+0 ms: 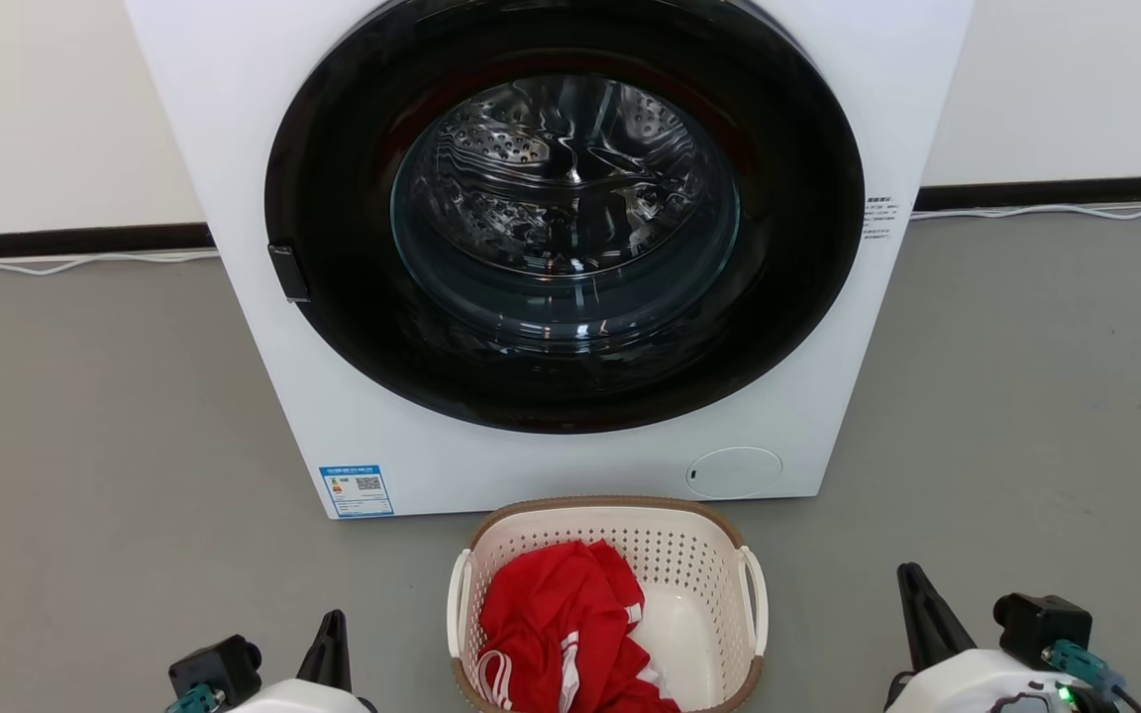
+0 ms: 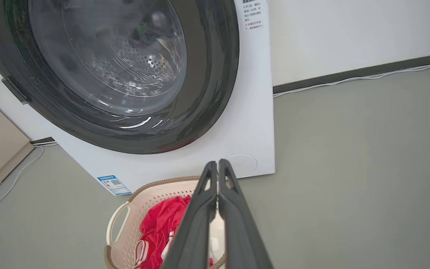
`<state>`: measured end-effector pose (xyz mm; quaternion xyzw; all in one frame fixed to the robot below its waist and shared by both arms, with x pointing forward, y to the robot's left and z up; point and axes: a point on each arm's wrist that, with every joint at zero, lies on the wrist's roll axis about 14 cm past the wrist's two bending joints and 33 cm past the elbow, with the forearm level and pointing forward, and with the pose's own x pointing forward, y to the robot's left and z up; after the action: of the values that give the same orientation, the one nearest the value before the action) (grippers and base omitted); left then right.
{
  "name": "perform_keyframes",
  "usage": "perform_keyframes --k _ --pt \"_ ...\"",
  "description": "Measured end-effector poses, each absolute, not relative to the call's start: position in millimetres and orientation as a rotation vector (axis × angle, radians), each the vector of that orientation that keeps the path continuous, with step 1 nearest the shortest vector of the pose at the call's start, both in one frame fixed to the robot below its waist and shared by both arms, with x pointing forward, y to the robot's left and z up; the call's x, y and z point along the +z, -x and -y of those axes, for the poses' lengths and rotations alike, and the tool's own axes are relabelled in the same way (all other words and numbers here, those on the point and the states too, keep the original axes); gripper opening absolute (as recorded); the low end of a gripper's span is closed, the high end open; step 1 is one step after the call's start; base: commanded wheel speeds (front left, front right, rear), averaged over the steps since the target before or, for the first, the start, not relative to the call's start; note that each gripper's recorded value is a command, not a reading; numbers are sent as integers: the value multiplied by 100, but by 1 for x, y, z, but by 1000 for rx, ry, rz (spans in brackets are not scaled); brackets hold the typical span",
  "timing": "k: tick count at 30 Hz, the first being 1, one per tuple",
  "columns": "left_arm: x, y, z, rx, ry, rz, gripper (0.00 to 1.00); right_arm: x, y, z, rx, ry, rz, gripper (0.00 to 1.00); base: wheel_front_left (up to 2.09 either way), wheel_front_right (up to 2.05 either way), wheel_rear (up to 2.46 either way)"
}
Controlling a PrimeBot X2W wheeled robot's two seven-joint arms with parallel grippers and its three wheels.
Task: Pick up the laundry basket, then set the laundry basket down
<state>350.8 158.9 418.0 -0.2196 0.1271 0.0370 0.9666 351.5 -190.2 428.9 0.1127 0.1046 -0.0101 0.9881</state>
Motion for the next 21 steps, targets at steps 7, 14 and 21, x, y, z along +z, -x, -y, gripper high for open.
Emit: perform_keyframes --k 7,14,21 --pt "420 -352 -162 93 520 -256 0 431 -354 194 -47 -313 -204 0 0 0 0" --pt "421 -354 -163 99 596 -260 0 435 -356 197 -72 -399 -192 0 0 0 0" --pt "423 -355 -165 114 658 -260 0 438 -358 199 -87 -471 -185 0 0 0 0"
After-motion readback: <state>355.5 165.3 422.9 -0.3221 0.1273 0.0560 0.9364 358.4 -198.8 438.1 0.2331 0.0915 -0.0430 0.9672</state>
